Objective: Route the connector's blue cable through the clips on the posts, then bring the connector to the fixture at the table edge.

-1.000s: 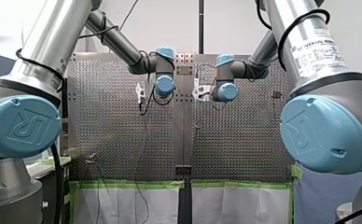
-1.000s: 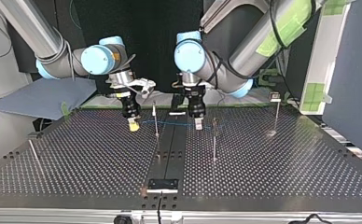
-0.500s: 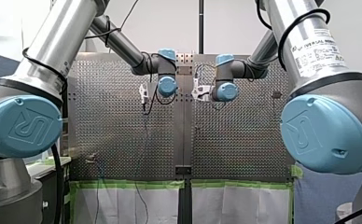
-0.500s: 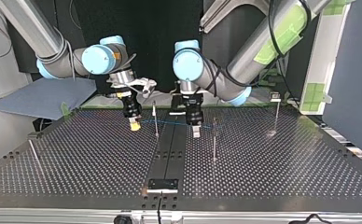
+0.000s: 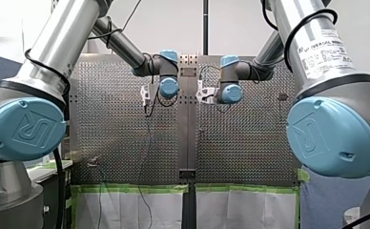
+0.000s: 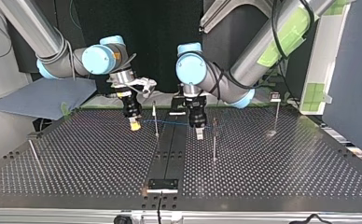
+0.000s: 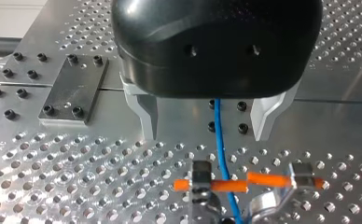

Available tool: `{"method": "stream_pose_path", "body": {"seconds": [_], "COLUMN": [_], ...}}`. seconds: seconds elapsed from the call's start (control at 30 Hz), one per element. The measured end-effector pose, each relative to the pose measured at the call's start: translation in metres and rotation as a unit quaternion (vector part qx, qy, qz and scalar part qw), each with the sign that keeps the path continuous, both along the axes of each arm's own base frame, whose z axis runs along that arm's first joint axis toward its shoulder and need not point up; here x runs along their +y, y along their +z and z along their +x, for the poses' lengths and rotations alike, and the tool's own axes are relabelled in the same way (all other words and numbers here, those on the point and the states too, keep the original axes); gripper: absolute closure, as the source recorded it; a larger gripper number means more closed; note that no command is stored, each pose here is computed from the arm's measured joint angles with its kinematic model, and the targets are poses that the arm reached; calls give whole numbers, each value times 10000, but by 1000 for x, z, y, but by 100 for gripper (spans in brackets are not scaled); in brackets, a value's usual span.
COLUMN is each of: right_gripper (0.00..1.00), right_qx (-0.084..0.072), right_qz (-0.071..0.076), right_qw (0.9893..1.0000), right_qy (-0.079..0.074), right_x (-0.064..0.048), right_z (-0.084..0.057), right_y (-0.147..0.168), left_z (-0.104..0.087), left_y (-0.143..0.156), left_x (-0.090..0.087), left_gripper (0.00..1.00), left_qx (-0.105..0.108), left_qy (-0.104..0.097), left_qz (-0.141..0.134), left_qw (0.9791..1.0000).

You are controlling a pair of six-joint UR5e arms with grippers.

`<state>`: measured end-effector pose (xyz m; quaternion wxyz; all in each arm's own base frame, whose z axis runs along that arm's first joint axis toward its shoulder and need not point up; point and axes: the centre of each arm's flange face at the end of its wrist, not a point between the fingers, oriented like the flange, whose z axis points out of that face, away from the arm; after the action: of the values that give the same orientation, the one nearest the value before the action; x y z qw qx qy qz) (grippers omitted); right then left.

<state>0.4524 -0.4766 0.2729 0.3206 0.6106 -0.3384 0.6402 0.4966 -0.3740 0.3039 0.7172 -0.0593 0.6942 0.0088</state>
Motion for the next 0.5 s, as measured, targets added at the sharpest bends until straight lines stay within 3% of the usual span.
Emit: {"method": "stream_pose_path", "body": {"seconds": [0.4, 0.43, 0.47, 0.5], "right_gripper": [100, 100, 100, 100], "right_qx": [13, 14, 15, 16], "right_qz": [-4, -5, -7, -6], "right_qw": [10000, 10000, 10000, 10000], "right_qy": [0, 0, 0, 0], "right_x": [0, 0, 0, 0], "right_z": [0, 0, 0, 0], "right_y": [0, 0, 0, 0], "left_z": [1, 1, 1, 1], "left_y": [0, 1, 1, 1], "left_x": [-1, -1, -1, -1], "left_gripper": [0, 4, 20, 20], "left_qx": [-28, -33, -44, -54], "left_qy": [-19, -19, -15, -8], "left_qz": [-15, -9, -4, -3], "left_qw": [10000, 10000, 10000, 10000]}}
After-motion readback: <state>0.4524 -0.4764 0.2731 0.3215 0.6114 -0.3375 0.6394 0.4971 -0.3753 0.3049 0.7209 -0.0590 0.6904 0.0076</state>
